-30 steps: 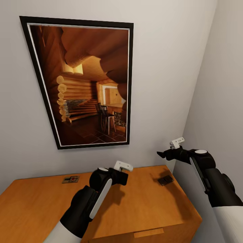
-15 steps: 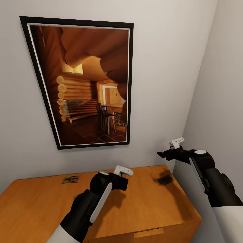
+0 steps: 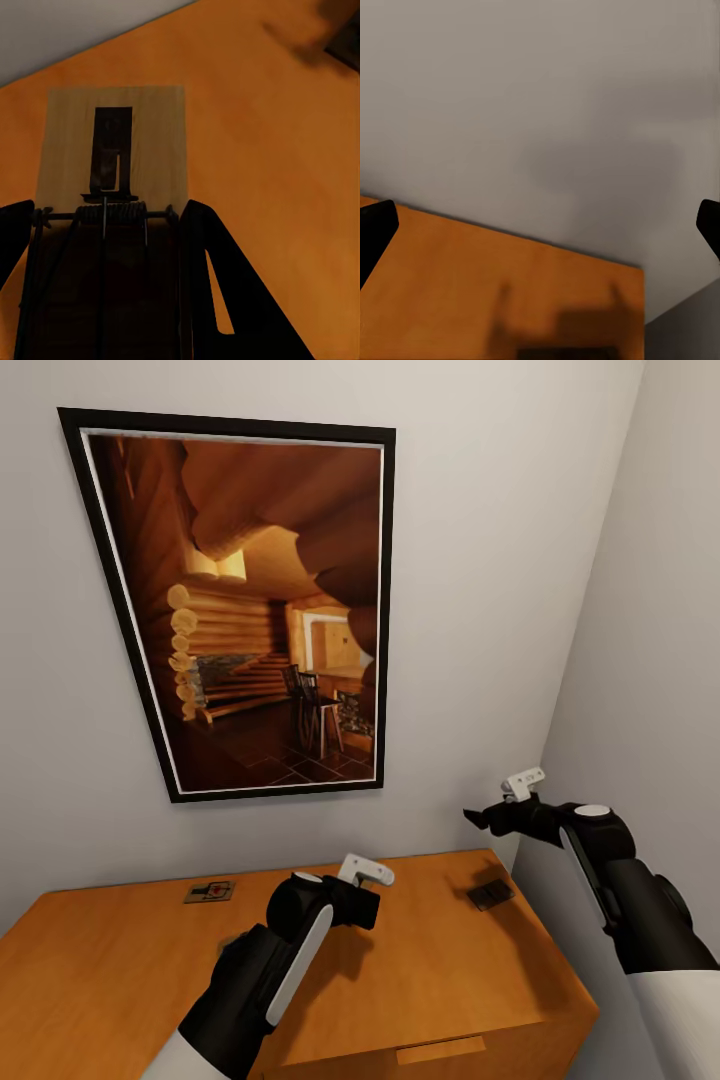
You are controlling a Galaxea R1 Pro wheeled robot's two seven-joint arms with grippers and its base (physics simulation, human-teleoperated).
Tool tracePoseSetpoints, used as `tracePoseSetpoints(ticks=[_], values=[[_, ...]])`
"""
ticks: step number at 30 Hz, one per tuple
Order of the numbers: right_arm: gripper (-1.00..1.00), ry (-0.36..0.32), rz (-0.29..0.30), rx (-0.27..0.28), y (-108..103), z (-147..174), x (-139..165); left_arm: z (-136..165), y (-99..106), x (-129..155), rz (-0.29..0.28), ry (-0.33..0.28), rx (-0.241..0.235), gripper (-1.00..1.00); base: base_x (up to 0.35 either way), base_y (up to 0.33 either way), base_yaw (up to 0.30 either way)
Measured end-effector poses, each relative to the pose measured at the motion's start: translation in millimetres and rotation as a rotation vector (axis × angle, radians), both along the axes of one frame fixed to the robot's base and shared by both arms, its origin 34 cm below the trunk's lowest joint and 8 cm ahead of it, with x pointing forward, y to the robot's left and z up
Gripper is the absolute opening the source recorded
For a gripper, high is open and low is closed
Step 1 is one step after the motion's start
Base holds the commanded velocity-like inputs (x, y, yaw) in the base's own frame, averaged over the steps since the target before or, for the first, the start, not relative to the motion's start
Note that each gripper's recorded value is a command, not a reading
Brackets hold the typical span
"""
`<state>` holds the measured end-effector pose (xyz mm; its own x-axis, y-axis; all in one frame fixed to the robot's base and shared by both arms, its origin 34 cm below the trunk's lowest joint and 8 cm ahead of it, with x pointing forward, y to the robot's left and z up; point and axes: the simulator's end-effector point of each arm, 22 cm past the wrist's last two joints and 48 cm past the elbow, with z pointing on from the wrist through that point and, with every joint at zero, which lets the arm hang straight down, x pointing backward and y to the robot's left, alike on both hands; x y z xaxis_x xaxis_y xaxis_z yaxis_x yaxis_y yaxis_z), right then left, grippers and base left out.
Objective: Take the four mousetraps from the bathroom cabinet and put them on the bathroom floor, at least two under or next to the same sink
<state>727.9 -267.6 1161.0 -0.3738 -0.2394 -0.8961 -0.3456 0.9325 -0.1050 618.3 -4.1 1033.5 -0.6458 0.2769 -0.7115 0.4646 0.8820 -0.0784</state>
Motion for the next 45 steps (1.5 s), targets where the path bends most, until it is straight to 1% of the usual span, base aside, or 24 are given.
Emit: tracePoseSetpoints(ticks=[6,10,45], values=[[1.00,0.034,-0.009,0.004,-4,-15,1,-1,0,-1,0.000,0.003,0.001,-1.00,0.000,0.000,0.000],[1.00,0.044,-0.011,0.005,-5,-19,1,-2,0,-1,0.000,0.003,0.001,-1.00,0.000,0.000,0.000],[1.00,0.056,-0.012,0.008,-5,-24,0,-2,0,-1,0.001,0.003,0.001,-1.00,0.000,0.000,0.000]])
